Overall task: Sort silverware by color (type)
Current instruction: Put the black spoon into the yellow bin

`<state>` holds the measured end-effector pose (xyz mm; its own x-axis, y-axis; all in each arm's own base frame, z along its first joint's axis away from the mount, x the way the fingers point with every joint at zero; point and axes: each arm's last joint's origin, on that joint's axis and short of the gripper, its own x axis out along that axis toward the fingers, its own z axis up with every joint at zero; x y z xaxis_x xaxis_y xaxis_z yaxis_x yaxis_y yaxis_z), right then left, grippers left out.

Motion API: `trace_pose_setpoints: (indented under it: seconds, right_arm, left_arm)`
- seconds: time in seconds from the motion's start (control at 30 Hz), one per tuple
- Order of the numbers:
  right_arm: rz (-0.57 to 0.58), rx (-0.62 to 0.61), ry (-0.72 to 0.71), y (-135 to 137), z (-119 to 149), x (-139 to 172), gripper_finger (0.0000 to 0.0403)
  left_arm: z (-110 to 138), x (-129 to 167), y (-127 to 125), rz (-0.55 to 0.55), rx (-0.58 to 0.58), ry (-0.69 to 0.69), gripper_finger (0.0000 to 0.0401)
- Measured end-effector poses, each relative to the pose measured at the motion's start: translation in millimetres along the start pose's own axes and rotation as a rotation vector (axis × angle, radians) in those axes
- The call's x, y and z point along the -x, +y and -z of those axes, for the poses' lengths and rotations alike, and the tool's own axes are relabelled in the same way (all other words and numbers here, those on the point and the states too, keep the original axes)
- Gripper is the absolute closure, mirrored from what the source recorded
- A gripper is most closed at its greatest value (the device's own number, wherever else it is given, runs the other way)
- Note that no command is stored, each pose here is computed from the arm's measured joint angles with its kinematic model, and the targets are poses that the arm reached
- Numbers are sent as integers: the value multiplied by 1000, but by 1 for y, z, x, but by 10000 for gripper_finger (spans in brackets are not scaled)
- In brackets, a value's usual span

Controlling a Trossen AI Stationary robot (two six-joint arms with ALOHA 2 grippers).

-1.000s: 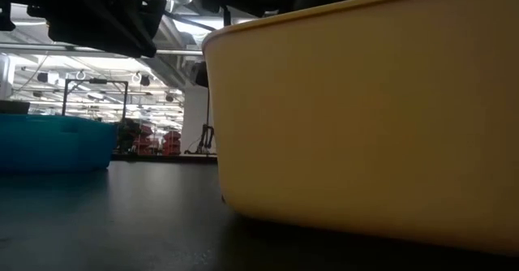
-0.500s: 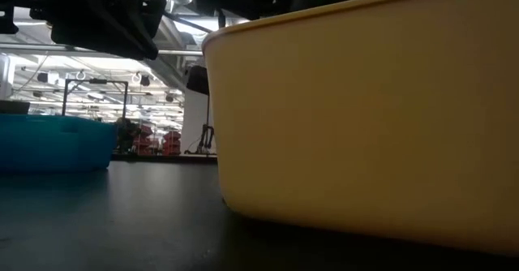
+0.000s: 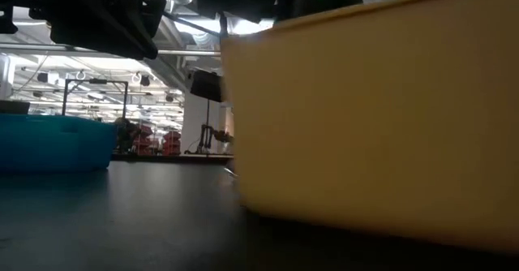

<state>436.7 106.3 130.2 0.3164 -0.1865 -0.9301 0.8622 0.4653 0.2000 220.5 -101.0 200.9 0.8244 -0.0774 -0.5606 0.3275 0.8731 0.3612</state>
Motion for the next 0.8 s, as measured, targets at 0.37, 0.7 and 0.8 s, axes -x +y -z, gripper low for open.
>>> trace_pose_setpoints:
  seconds: [0.37,0.7,0.8]
  right_arm:
    - [1,0,-51,1,-1,0,399]
    - [15,50,-92,0,-5,8,400]
    - [7,73,-124,2,-10,14,401]
  left_arm:
    - [0,0,0,0,0,0,338]
    - [0,0,0,-3,1,1,338]
    - [0,6,1,0,-3,4,338]
